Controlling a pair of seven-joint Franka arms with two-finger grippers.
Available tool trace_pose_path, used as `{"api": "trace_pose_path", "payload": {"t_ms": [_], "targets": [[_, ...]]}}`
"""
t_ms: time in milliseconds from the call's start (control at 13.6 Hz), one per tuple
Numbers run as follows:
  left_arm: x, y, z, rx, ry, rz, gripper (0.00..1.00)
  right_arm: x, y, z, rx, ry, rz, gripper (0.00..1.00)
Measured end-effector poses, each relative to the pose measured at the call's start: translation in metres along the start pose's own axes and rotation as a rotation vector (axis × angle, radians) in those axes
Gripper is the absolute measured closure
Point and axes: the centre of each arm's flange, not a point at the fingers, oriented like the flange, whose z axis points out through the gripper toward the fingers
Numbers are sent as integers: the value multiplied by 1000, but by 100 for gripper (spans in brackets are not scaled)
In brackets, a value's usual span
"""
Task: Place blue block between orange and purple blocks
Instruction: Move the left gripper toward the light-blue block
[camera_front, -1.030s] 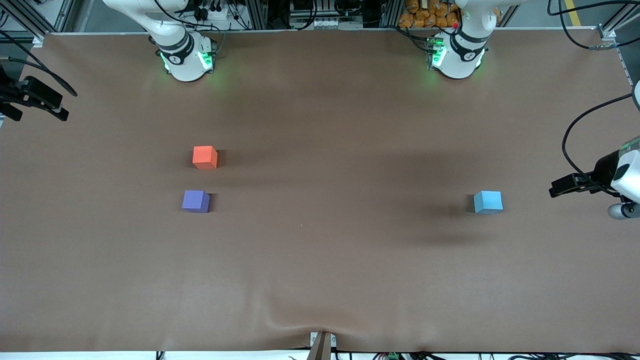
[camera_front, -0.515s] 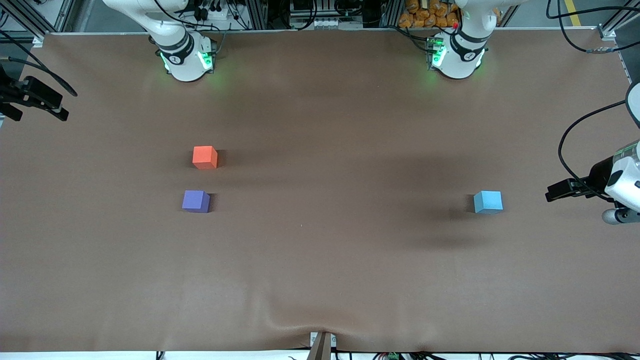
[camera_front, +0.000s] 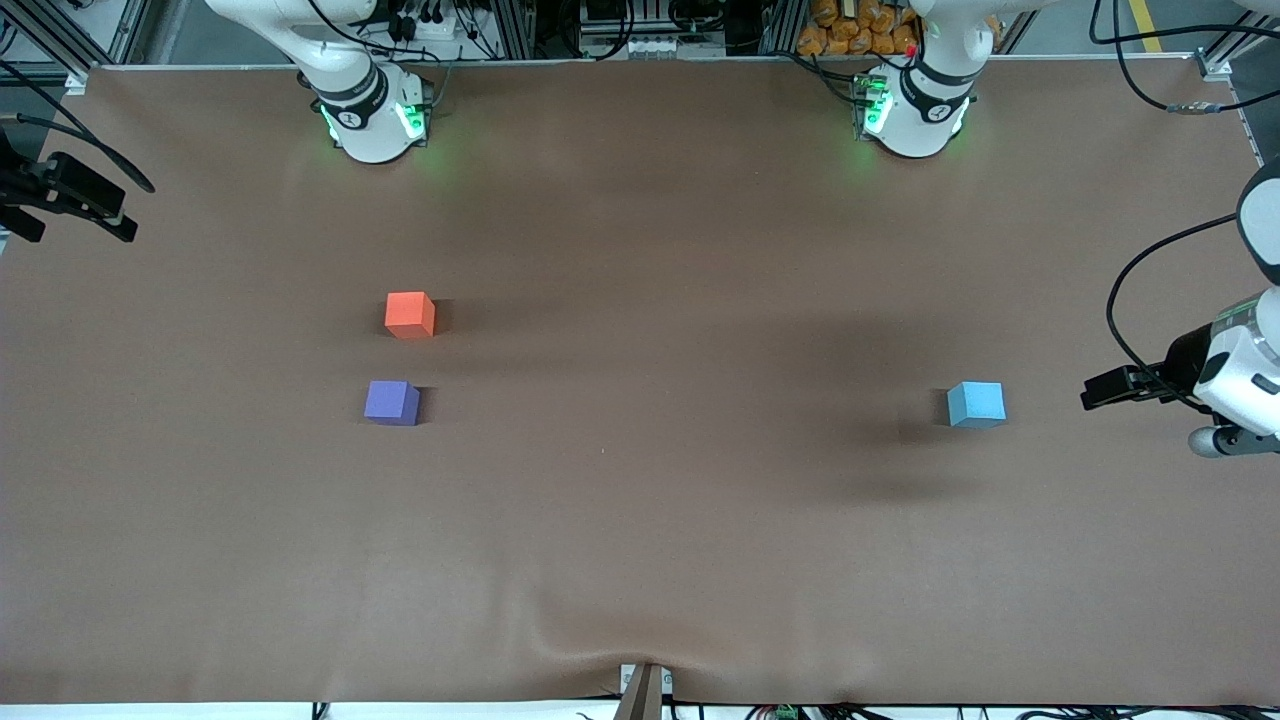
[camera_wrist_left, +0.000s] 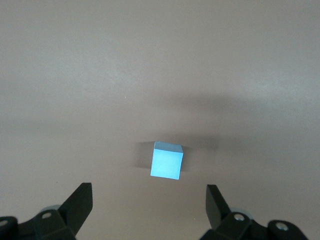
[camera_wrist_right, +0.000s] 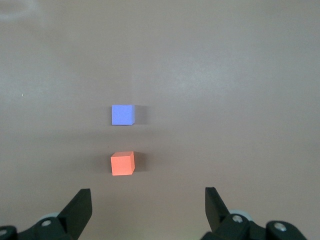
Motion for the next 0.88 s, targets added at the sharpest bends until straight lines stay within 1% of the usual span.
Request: {"api": "trace_pose_path", "payload": {"t_ms": [883], "targets": [[3,17,28,-2,-37,26,0,0,-1,0,8,0,-1,0]]}}
